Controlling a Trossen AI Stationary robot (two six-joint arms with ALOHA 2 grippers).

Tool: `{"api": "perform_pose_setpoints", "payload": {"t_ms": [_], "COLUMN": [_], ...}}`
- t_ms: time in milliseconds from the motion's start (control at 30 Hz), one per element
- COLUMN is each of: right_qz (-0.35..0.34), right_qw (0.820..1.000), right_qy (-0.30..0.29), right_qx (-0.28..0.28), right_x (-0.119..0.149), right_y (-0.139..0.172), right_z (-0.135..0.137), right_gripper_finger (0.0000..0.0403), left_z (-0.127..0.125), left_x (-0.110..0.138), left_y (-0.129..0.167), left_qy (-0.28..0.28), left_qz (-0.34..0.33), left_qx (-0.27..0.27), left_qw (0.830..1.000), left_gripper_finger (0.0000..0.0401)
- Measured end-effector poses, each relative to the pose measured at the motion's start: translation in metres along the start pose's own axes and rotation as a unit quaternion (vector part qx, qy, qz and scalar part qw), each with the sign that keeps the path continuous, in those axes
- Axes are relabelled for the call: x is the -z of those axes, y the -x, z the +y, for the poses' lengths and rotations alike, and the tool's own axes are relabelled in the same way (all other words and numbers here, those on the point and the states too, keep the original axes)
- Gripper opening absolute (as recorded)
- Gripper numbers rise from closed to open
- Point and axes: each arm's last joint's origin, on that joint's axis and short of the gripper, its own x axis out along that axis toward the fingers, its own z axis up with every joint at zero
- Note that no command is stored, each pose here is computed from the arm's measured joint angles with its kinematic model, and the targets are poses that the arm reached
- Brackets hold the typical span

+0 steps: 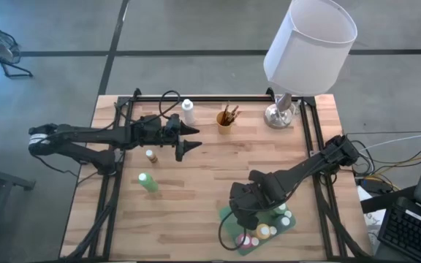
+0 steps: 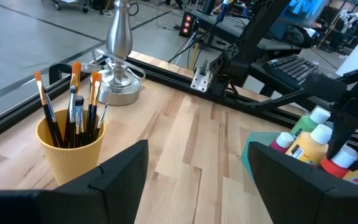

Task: Pick & Place Paint Supplies
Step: Put the red paint bottle into the green bin

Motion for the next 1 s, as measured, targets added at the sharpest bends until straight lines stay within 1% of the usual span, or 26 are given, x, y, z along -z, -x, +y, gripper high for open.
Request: {"api": "perform_pose_setpoints", "payload": {"t_ms": [467,700,800,1000], "right_qz": [0.008,-0.003,-0.011,-0.005], "right_qw": [1.000,1.000,1.000,1.000], "right_qy": [0.008,0.012,0.017,0.017], "right_qx": [0.010,0.016,0.009,0.001], "right_x": [0.007,0.007,0.005,0.008], "right_y": [-0.030,-0.032,-0.032,-0.040], "right_z": [-0.003,-0.003,-0.002,-0.002], "right_gripper_finger": [0.0112,0.0112,0.0112,0.0112], "left_z": [0.000,0.000,0.000,0.000], "left_x": [0.000,0.000,0.000,0.000], "left_y": [0.000,0.000,0.000,0.000], "left_qy": [0.001,0.001,0.003,0.003], "left_qz": [-0.001,-0.001,-0.001,-0.001], "left_qx": [-0.001,0.000,0.000,0.000], "left_qw": [1.000,1.000,1.000,1.000], "left_gripper_finger": [0.0280,0.0280,0.0280,0.0280]}}
